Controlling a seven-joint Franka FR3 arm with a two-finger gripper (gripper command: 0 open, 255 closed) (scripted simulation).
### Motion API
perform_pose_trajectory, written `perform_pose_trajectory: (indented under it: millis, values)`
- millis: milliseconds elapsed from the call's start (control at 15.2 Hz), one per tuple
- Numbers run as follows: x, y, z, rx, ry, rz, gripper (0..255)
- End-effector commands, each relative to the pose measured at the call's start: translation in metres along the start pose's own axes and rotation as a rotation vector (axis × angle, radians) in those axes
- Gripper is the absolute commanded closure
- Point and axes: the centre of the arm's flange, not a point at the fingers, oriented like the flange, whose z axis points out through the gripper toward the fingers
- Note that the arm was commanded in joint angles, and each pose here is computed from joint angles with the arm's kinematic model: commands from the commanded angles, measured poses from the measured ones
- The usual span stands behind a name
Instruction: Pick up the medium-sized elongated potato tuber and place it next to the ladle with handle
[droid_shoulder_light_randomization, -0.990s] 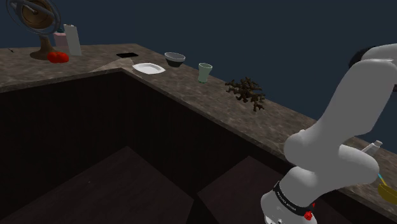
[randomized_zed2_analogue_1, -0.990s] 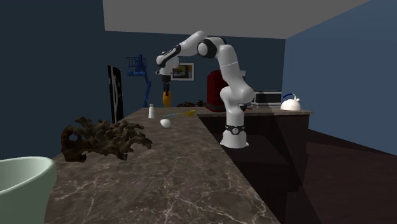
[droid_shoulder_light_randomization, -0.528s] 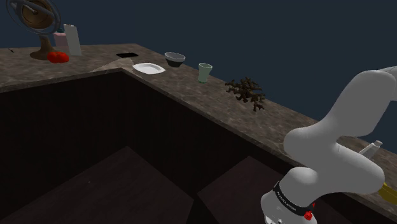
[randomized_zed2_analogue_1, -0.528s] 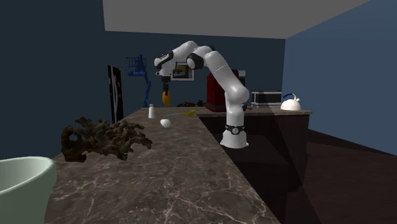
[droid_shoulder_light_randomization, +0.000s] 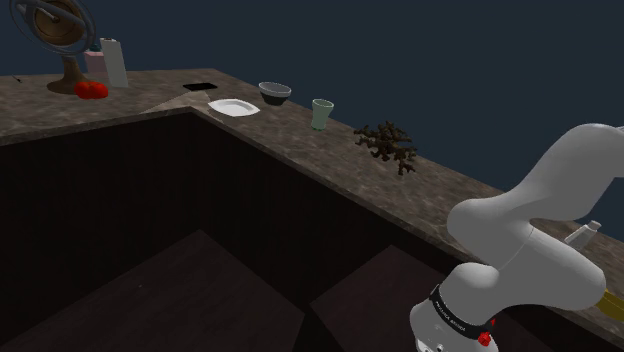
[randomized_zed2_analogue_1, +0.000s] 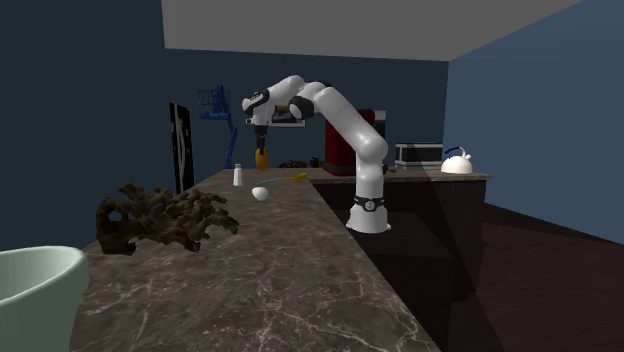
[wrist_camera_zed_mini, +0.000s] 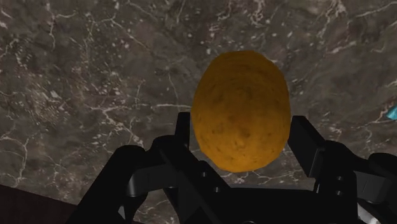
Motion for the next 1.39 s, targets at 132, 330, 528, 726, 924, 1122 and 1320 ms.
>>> perform_pose_trajectory:
  millis: [132,330,528,726,924,1122,1320]
  values:
    - [0.000,-0.003,0.020,0.000,0.000,0.000,255]
    - [-0.001,-0.004,0.036,0.000,0.000,0.000,255]
    - [-0.001,-0.006,0.052,0.000,0.000,0.000,255]
    - [-0.001,-0.007,0.068,0.000,0.000,0.000,255]
    - [-0.001,-0.009,0.084,0.000,0.000,0.000,255]
    - [-0.002,-0.010,0.099,0.000,0.000,0.000,255]
    - [-0.002,-0.010,0.102,0.000,0.000,0.000,255]
